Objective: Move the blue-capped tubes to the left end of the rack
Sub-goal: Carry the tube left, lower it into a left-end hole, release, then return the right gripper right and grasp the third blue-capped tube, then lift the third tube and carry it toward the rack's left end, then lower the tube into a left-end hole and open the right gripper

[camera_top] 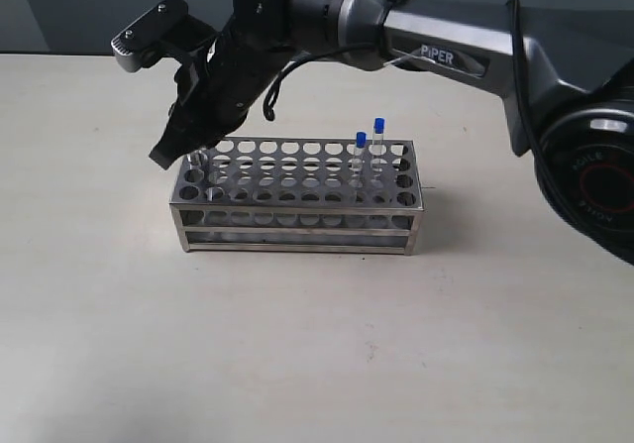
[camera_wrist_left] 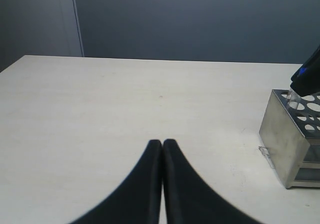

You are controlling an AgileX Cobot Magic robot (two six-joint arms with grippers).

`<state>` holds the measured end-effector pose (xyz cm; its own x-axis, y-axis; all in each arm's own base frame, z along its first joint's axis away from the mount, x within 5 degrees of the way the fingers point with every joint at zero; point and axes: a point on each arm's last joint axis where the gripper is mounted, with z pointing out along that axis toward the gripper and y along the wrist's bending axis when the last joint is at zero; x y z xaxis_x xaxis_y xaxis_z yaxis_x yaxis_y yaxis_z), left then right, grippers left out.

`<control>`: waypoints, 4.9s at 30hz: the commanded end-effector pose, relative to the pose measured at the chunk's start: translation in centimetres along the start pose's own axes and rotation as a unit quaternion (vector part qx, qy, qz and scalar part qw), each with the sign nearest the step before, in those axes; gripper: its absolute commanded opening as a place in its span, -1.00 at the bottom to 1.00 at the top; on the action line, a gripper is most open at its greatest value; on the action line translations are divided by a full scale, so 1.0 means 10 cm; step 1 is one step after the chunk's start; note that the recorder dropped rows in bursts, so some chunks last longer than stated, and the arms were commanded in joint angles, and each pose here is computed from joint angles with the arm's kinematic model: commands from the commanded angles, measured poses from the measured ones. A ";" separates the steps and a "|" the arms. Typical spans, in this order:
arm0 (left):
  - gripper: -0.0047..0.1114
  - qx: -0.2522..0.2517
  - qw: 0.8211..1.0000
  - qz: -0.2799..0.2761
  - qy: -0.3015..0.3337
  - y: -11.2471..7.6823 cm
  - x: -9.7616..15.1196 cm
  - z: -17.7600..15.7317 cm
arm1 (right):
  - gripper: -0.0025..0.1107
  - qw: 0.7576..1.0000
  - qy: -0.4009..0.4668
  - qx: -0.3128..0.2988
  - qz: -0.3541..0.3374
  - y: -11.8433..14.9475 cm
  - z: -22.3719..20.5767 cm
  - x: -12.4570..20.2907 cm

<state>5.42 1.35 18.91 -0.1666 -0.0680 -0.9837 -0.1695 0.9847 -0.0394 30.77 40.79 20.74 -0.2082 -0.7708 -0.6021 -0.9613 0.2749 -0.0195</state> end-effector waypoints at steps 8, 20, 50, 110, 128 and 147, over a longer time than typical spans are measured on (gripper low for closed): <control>-0.90 0.002 1.000 -0.002 -0.001 0.00 0.00 0.00 | -0.18 1.000 -0.002 -0.007 0.006 0.05 -0.06 -0.03; -0.90 0.002 1.000 -0.001 -0.002 0.00 0.00 0.00 | -0.64 0.994 0.051 0.080 0.052 -0.11 -0.77 -0.07; -0.90 0.002 1.000 -0.001 -0.002 0.00 -0.01 0.00 | -0.24 0.943 0.214 0.114 0.226 -0.82 -0.66 0.83; -0.90 0.002 1.000 -0.001 -0.002 0.00 0.00 0.00 | -0.97 0.999 0.021 -0.025 0.017 0.04 -0.60 -0.09; -0.90 0.002 1.000 -0.001 -0.002 0.00 -0.01 0.00 | -0.97 0.999 -0.020 -0.029 0.009 0.01 -0.34 -0.09; -0.90 0.002 1.000 -0.001 -0.002 0.00 -0.01 0.00 | -0.97 0.998 -0.013 -0.047 0.026 0.02 0.01 0.02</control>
<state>5.42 1.35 18.91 -0.1666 -0.0680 -0.9837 -0.1695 0.9847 -0.0394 30.62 40.47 20.35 -0.2635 -0.7495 -0.6073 -0.9604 0.2631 0.0920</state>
